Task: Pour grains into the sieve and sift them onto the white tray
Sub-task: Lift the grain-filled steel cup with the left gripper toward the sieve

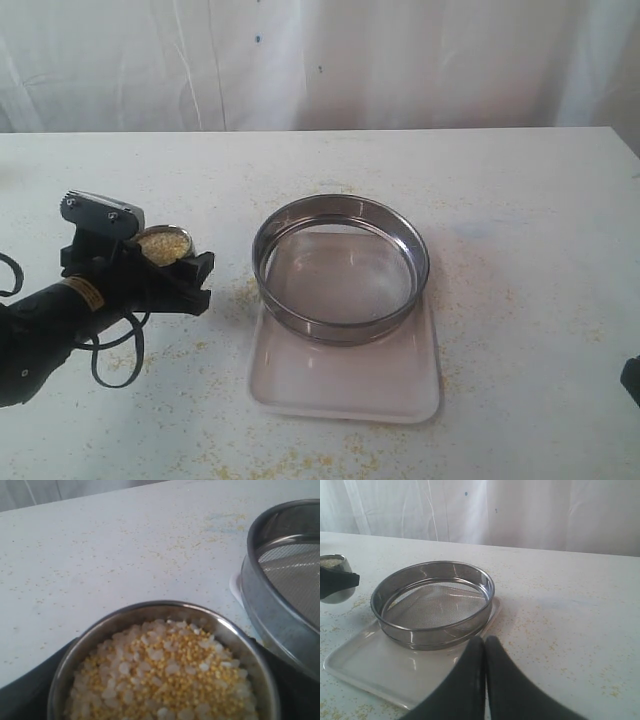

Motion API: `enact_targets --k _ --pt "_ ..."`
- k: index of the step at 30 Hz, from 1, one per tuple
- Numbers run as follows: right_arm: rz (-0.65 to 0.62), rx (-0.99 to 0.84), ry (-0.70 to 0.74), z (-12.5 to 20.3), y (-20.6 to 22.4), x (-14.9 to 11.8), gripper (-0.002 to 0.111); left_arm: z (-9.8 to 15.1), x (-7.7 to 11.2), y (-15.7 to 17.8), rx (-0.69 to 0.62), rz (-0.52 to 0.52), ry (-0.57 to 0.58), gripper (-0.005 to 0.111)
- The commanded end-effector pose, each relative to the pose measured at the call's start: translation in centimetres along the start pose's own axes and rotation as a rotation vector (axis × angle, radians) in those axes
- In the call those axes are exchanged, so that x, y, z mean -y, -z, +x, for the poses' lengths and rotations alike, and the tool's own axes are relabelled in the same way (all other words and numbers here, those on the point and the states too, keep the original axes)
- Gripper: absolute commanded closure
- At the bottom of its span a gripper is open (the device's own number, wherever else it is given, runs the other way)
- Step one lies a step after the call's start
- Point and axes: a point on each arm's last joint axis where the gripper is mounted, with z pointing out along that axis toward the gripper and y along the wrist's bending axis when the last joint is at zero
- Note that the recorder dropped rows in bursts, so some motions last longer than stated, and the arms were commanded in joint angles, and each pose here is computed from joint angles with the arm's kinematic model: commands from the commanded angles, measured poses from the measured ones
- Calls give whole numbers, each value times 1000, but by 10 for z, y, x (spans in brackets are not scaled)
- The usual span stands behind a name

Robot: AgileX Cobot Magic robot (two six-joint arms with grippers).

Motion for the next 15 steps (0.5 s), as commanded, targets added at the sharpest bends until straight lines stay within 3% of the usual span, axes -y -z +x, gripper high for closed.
enact_targets --k 1,6,15 --pt "3 6 -5 1 0 0 108 -15 3 4 65 15 -6 107" --pt "3 6 -5 1 0 0 108 -37 7 5 49 64 -65 107" --pt "3 6 -5 1 0 0 108 -94 43 -6 19 152 -213 107"
